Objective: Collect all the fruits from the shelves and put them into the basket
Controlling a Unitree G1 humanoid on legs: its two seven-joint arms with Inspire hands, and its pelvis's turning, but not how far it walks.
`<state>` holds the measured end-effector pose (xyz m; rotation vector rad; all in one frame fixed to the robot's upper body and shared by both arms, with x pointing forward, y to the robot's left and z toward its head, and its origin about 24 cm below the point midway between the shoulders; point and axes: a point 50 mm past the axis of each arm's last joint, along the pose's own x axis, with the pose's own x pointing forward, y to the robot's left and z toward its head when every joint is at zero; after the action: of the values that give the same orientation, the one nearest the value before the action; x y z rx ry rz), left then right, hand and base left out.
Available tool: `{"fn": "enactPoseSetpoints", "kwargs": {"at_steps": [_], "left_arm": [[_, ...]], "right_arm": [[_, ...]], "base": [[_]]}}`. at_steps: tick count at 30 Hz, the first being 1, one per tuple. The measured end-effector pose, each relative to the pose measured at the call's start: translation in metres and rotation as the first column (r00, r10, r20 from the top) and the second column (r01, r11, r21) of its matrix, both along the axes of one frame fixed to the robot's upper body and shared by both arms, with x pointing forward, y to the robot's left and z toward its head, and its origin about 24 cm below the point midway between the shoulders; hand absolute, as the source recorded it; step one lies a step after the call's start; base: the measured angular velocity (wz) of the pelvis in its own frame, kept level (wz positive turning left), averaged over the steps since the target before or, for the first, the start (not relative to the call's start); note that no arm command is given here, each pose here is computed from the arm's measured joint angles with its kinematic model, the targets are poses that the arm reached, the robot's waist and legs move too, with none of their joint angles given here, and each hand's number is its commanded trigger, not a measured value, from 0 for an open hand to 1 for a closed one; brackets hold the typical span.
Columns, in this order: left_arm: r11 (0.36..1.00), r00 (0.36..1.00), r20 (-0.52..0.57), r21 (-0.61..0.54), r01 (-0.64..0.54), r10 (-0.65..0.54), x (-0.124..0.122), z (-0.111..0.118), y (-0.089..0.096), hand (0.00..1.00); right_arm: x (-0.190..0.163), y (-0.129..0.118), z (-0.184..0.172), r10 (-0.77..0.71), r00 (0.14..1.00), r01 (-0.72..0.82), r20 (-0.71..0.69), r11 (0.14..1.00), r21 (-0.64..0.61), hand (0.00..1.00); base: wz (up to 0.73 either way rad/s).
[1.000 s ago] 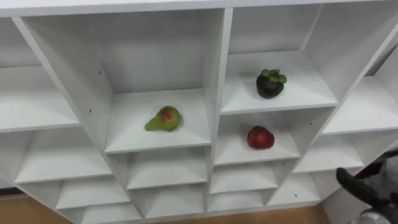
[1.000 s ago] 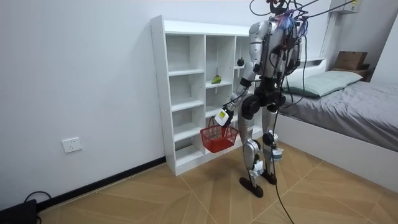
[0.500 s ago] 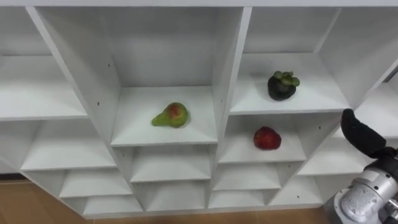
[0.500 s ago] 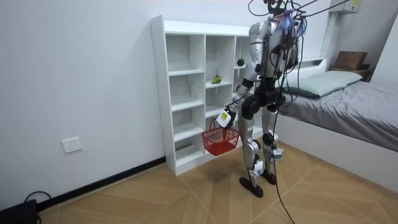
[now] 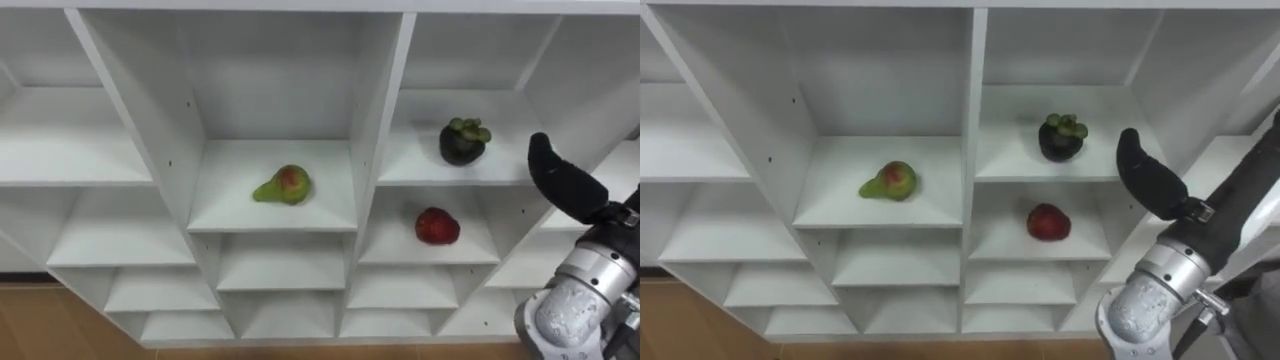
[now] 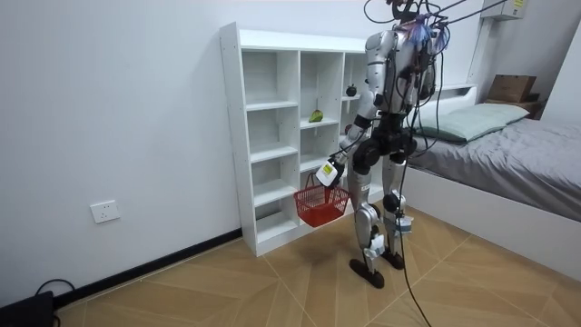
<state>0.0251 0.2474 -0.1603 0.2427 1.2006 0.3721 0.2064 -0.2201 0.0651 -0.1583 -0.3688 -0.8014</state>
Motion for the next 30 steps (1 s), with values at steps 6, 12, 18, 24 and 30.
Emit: {"fn": "enactPoseSetpoints", "kwargs": {"at_steps": [6,12,18,24,30], "left_arm": [[1.000,1.000,-0.019,0.003,0.021,-0.021,-0.004,-0.001,-0.001,1.00],[0.999,0.999,-0.022,-0.001,0.032,-0.032,-0.003,-0.001,-0.003,1.00],[0.999,0.999,-0.015,-0.008,0.051,-0.051,0.002,-0.002,-0.005,1.00],[0.998,0.998,-0.009,-0.010,0.057,-0.057,0.005,-0.002,-0.005,1.00],[0.997,0.998,-0.007,-0.029,0.066,-0.067,0.006,-0.002,-0.007,1.00]], "right_arm": [[0.000,0.014,0.019,0.075,0.995,-0.064,0.063,0.983,-0.173,0.00],[0.002,0.034,0.019,0.197,0.980,-0.184,0.018,0.939,-0.290,0.00],[0.003,0.040,0.017,0.238,0.971,-0.228,-0.002,0.928,-0.294,0.00],[0.003,0.042,0.014,0.264,0.964,-0.260,-0.028,0.918,-0.298,0.00],[0.004,0.044,0.004,0.294,0.951,-0.309,-0.093,0.904,-0.296,0.00]], "base": [[0.00],[0.00],[0.00],[0.00],[0.00]]}}
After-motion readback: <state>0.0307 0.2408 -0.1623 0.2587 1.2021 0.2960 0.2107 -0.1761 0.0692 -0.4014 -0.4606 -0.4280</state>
